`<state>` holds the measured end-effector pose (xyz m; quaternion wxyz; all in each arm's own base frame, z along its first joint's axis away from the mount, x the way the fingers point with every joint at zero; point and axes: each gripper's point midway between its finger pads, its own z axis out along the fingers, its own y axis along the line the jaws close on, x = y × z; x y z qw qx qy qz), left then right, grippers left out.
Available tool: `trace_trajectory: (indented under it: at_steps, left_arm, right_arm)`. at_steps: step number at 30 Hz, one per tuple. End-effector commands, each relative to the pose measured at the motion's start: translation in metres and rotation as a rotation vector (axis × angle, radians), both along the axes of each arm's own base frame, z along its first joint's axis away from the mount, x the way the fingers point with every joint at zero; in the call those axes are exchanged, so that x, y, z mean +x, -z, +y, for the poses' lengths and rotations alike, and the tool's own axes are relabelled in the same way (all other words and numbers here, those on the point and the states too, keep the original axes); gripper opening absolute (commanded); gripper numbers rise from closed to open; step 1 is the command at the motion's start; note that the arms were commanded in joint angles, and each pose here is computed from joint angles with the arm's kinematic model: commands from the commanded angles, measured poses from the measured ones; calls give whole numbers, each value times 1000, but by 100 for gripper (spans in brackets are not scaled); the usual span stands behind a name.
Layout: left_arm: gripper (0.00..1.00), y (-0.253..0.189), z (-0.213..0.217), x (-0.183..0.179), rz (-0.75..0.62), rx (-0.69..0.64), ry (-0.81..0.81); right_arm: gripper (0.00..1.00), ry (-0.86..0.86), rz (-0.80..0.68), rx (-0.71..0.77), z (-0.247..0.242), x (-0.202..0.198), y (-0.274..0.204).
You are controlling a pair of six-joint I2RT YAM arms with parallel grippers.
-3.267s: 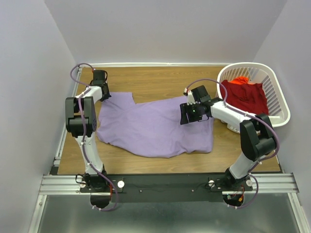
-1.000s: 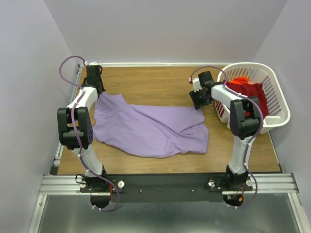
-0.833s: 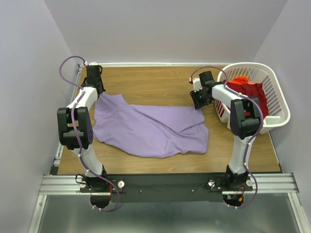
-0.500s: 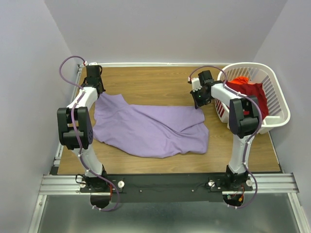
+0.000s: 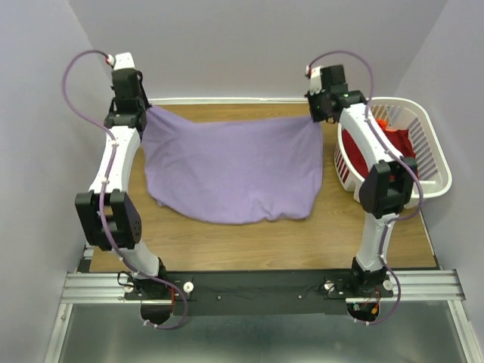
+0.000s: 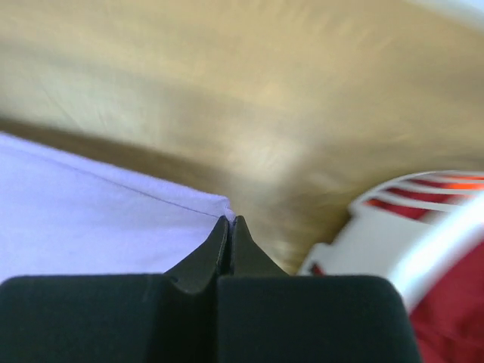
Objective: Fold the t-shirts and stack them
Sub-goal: Flatten the tshirt out
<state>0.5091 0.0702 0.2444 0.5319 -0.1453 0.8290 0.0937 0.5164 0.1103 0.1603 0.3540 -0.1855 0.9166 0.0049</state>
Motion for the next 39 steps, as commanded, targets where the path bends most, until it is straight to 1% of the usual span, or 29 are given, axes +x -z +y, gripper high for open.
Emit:
trace_trajectory:
  at_steps: [1, 2, 3, 4, 5, 6, 7, 8, 9, 10, 11, 12, 13, 14, 15, 16, 17, 18, 22, 24, 27, 31, 33, 35, 36, 38, 39]
  left_arm:
    - [0, -169, 12, -38, -357, 76, -46]
    - [0, -198, 12, -48, -415, 92, -44]
    - [0, -217, 11, -58, -459, 97, -42]
    - [0, -249, 9, -81, -534, 106, -39]
    - [0, -287, 6, -109, -641, 121, -31]
    - [0, -285, 5, -109, -635, 126, -24]
    - [0, -314, 3, -140, -717, 136, -26]
    - [0, -330, 1, -157, -773, 145, -23]
    - [0, -339, 0, -172, -801, 164, -23]
    - [0, -360, -1, -206, -874, 174, -30]
    - [0, -368, -1, -222, -905, 187, -36]
    - [0, -377, -1, -238, -933, 196, -42]
    - [0, -392, -2, -271, -990, 214, -50]
    - [0, -397, -3, -285, -1006, 219, -55]
    - [0, -405, -2, -302, -1037, 222, -68]
    - [0, -413, -3, -330, -1077, 223, -78]
    - [0, -421, -3, -347, -1110, 223, -88]
    - [0, -427, -2, -374, -1158, 222, -108]
    - [0, -442, -1, -419, -1219, 268, -135]
    - [0, -449, -1, -434, -1248, 272, -145]
    - [0, -451, -1, -434, -1246, 291, -138]
    - [0, -450, -3, -407, -1206, 319, -112]
    - [0, -440, -4, -370, -1136, 331, -88]
    - [0, -418, -6, -322, -1054, 337, -52]
    - [0, -409, -9, -304, -1026, 338, -20]
    - [0, -384, -11, -256, -955, 332, 14]
    - [0, -352, -14, -214, -867, 323, 52]
  right_arm:
    - [0, 124, -321, 21, -25, -4, -151]
    - [0, 135, -368, 31, -27, -9, -173]
    - [0, 141, -403, 38, -30, -14, -190]
    - [0, 140, -463, 55, -32, -27, -220]
    - [0, 141, -525, 72, -35, -43, -249]
    - [1, 139, -524, 73, -35, -43, -249]
    - [0, 135, -551, 83, -36, -52, -262]
    - [1, 130, -601, 96, -40, -70, -285]
    - [1, 117, -617, 109, -40, -82, -293]
    - [0, 103, -637, 118, -40, -92, -302]
    - [1, 83, -695, 141, -42, -116, -327]
    - [0, 71, -705, 148, -42, -126, -330]
    - [1, 64, -728, 158, -43, -137, -338]
    - [0, 50, -749, 165, -43, -150, -346]
    - [0, 24, -792, 185, -44, -173, -361]
    - [0, 8, -818, 194, -45, -187, -369]
    - [0, -34, -836, 213, -40, -199, -375]
    - [0, -51, -880, 224, -42, -223, -387]
    - [0, -96, -959, 239, -46, -266, -406]
    - [0, -98, -971, 236, -49, -276, -408]
    - [1, -99, -977, 229, -51, -286, -409]
    - [0, -100, -951, 220, -50, -280, -400]
    - [0, -93, -914, 201, -49, -267, -387]
    - [0, -76, -846, 174, -49, -247, -361]
    - [0, -72, -793, 159, -46, -230, -339]
    - [0, -56, -741, 128, -46, -208, -310]
    - [0, -45, -684, 103, -44, -186, -278]
